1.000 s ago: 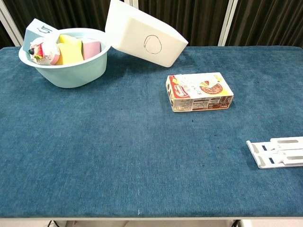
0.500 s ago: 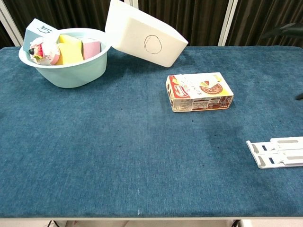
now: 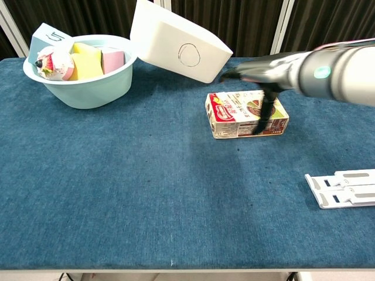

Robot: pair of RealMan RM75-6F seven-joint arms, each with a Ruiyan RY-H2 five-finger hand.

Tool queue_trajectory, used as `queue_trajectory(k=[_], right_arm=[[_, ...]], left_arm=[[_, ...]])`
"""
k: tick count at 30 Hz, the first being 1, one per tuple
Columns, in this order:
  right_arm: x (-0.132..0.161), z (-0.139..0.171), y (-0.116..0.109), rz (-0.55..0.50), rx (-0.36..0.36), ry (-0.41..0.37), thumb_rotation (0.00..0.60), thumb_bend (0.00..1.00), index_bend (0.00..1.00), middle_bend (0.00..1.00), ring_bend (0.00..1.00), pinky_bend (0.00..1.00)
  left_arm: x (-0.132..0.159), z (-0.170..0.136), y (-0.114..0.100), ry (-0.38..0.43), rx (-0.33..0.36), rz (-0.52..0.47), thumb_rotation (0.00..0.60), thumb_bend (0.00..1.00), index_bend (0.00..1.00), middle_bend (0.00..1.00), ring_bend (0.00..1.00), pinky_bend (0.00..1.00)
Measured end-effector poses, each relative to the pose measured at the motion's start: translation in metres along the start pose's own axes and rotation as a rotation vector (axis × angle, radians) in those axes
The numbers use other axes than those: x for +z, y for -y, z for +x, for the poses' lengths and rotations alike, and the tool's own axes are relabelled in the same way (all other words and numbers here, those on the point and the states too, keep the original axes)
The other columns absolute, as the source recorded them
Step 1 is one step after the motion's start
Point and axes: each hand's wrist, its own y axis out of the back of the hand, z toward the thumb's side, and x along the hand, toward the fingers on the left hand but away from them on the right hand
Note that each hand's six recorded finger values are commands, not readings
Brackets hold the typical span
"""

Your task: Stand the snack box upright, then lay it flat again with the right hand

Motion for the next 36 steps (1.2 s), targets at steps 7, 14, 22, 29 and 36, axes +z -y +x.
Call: queue_trajectory(k=[7,14,22,29,36], right_arm=[[0.025,-0.037,-0.002,0.038,0.028,0.064,0.6,0.13,0.0,0.01,0.0,0.0],[0.024,-0.052,0.005,0.014,0.076,0.139,0.6,0.14,0.11,0.13,0.02,0.07],[0.023,-0.058,0.01,-0.053,0.081,0.146,0.6,0.29,0.44,0.37,0.26,0.24],[0.005,-0.047,-0.003,-0.22,0.003,0.107,0.6,0.29,0.46,0.39,0.29,0.29],[-0.028,-0.015,-0.017,-0.482,-0.117,0.033,0.6,0.29,0.46,0.4,0.31,0.3]], left_arm=[[-0.006,-0.003,0.004,-0.013,-0.011,0.002,0.6,0.0,0.0,0.0,0.0,0.0],[-0.01,-0.004,0.007,-0.024,-0.023,0.001,0.6,0.0,0.0,0.0,0.0,0.0],[-0.011,-0.003,0.009,-0.023,-0.026,0.0,0.6,0.0,0.0,0.0,0.0,0.0],[-0.01,-0.001,0.008,-0.017,-0.017,-0.004,0.6,0.0,0.0,0.0,0.0,0.0],[-0.004,0.002,0.005,0.0,-0.005,-0.01,0.6,0.0,0.0,0.0,0.0,0.0]])
